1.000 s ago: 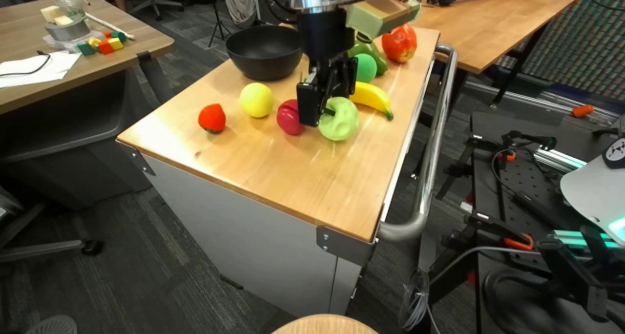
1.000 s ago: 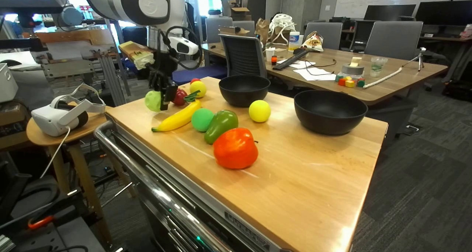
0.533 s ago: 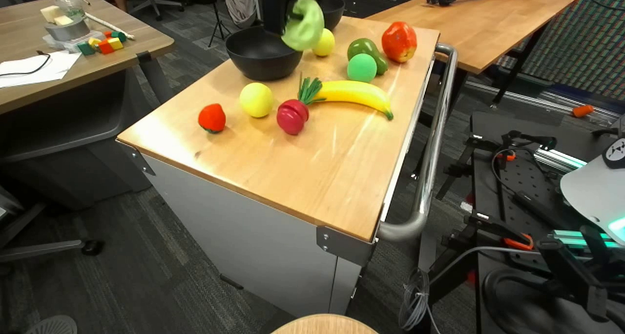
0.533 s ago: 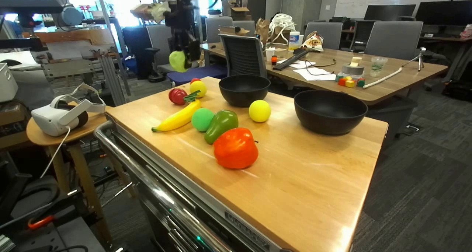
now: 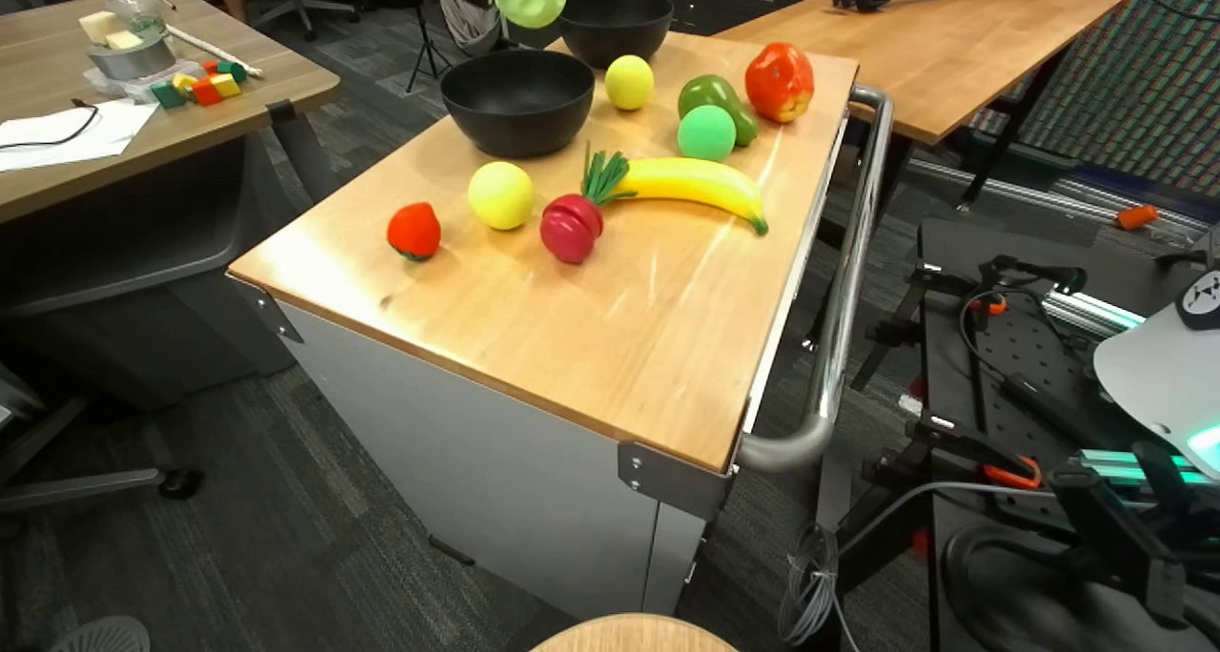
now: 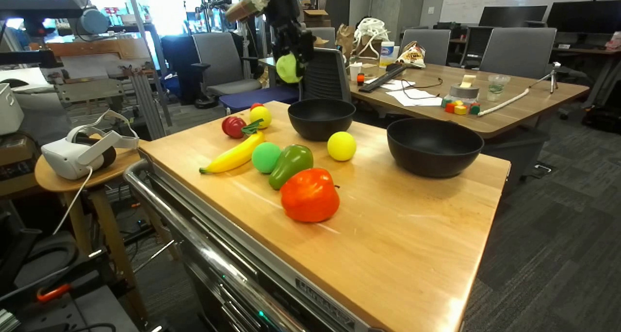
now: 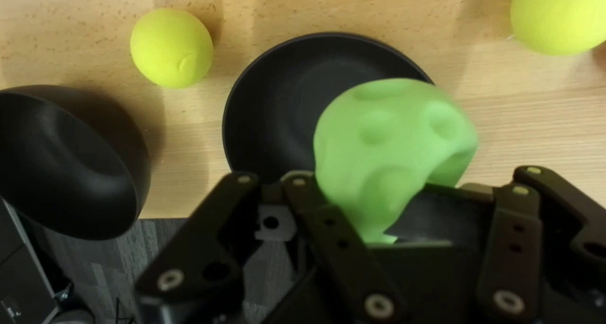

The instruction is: Place the fruits and vegetables inside the two black bowls

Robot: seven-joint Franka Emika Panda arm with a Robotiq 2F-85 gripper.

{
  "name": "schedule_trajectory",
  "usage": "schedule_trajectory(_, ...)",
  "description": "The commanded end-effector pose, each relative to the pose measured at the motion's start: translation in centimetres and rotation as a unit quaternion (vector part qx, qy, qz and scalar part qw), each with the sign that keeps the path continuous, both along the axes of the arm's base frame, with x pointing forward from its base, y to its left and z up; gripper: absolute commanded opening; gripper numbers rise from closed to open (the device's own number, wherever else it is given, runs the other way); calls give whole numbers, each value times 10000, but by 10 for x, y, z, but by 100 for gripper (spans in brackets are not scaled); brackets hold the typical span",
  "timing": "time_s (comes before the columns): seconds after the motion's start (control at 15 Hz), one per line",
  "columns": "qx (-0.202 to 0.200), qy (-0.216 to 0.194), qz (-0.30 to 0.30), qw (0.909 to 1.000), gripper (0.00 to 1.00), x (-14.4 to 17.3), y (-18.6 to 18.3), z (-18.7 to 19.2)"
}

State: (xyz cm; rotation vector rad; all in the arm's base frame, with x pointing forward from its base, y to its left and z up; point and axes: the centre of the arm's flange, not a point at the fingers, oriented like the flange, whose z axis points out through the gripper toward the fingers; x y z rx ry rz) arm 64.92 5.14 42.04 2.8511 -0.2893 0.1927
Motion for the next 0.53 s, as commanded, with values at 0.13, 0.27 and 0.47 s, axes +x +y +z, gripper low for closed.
schedule_trajectory(0.13,-16,380,-470,9982,7,71,-10,-48)
schedule_trajectory(0.27,22,437,-577,9974,7,76,-13,-58)
schedule_trajectory(0.47,147,427,-715,9964,37,73,-15,-60)
